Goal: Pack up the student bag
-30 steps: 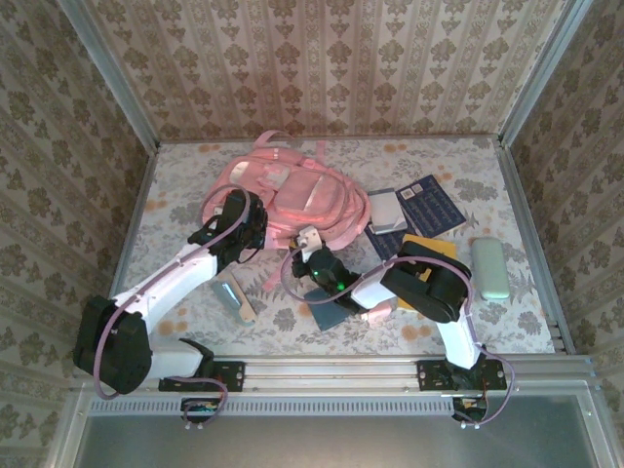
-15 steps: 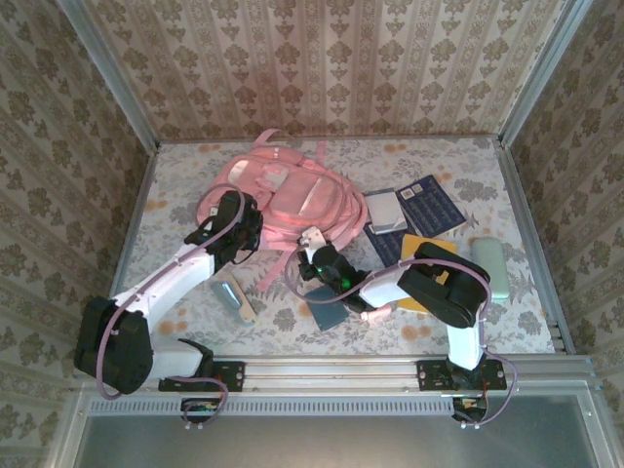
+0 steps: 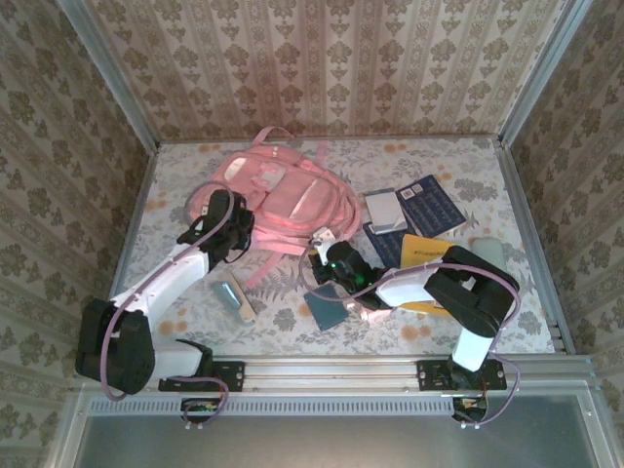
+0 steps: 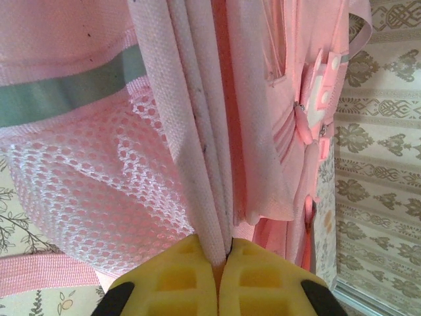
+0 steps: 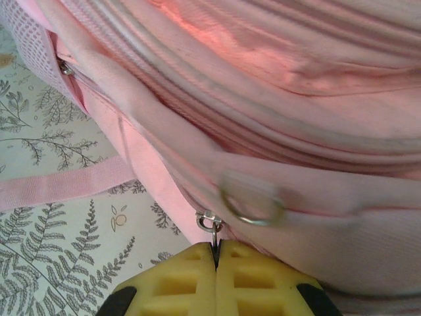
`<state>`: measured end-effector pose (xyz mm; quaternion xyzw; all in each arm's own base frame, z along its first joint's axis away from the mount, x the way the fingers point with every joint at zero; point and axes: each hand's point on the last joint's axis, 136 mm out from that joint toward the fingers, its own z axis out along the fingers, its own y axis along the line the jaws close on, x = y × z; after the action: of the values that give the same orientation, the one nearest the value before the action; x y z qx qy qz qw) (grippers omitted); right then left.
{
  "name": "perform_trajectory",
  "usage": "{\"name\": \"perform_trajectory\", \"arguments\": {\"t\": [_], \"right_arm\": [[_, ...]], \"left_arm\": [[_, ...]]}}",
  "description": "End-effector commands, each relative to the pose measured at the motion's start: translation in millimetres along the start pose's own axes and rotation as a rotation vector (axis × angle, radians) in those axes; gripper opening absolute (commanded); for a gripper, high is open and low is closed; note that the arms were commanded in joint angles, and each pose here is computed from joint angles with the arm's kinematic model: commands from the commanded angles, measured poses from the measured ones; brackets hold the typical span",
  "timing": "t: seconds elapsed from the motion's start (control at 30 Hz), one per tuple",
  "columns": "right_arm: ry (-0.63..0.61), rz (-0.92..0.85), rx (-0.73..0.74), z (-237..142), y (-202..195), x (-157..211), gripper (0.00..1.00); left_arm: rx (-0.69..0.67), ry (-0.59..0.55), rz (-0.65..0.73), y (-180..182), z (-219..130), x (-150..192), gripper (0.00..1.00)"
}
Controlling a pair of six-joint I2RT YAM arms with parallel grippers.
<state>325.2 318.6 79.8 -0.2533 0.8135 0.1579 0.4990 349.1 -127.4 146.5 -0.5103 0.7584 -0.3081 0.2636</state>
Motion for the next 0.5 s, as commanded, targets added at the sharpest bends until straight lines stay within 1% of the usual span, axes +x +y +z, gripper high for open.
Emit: {"name": "perform_trajectory", "arguments": {"t": [0.0,0.23,0.47], "right_arm": [[0.105,-0.015,0.03,-9,-21,26,0.0],[0.19,-0.013,0.051,-16,-40,35,0.0],[0.214,-0.012,0.087,-24,-60,33,0.0]], "left_arm": [[0.072,-0.079,0.02,-19,-15,-24,0.0],[0.046,-0.092,0.059,-17,-18,-38,0.0],[0.001,-0.091,0.134,-21,-17,-48,0.0]]}}
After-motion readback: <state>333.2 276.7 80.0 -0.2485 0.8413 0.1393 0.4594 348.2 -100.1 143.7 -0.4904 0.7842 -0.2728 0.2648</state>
